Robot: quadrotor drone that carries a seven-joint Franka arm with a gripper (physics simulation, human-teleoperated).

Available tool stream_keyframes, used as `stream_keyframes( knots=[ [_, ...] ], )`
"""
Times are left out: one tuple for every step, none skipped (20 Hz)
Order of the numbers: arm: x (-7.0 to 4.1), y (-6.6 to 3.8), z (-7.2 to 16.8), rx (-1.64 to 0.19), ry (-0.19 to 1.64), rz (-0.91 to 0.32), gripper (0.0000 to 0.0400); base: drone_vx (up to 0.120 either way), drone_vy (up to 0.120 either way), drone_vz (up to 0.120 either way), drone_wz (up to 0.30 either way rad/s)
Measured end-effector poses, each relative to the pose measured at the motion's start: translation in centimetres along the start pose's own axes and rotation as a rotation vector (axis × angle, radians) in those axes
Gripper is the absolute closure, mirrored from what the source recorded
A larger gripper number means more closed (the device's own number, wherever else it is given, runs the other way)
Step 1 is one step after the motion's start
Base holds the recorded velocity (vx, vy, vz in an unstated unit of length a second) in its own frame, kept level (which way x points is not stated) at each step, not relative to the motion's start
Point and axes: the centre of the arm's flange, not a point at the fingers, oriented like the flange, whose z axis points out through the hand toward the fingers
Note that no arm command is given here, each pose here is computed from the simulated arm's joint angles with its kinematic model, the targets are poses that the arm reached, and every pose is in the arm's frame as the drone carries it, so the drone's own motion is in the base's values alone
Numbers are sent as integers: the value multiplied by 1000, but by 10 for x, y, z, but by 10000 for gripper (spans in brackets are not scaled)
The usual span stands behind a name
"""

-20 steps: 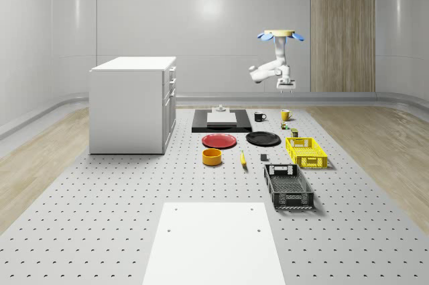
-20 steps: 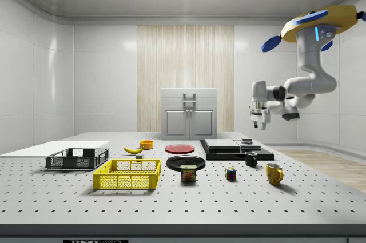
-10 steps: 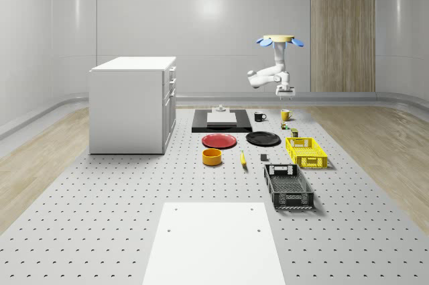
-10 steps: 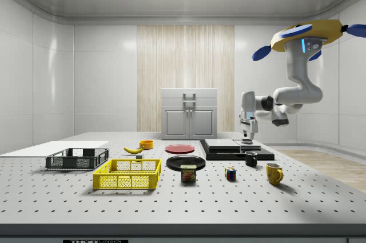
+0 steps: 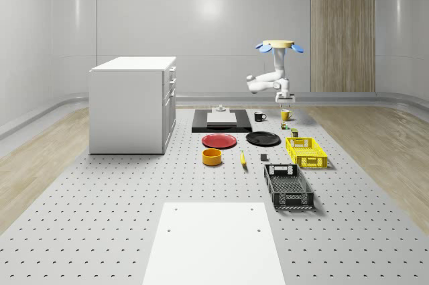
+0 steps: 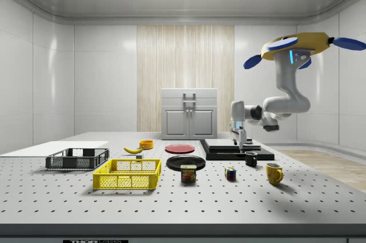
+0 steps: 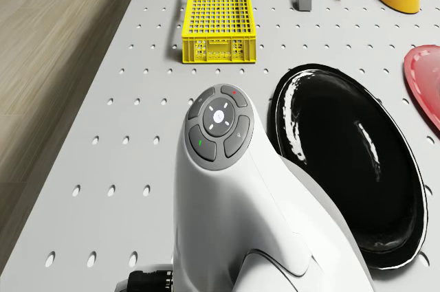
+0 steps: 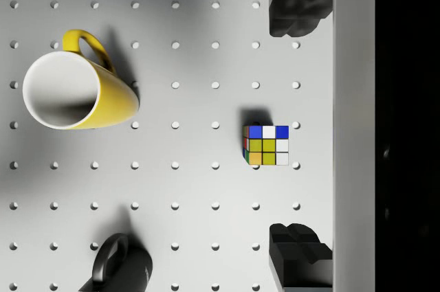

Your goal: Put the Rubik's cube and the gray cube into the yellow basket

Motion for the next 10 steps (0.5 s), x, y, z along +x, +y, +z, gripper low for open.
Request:
stream_keyframes(
  knots=[
    [0,0,0,0,0,0,0,120,0,-120,0],
    [0,0,0,0,0,0,0,120,-80,-120,0],
    [0,0,0,0,0,0,0,120,-120,-120,0],
    [0,0,0,0,0,0,0,120,0,-120,0],
    [0,0,0,0,0,0,0,120,0,-80,0],
    [0,0,0,0,0,0,0,80,0,0,0],
    [0,0,0,0,0,0,0,0,0,-40,0],
    [0,0,0,0,0,0,0,0,0,-120,0],
    [0,0,0,0,0,0,0,0,0,-120,0],
    [0,0,0,0,0,0,0,0,0,-120,0]
  ],
)
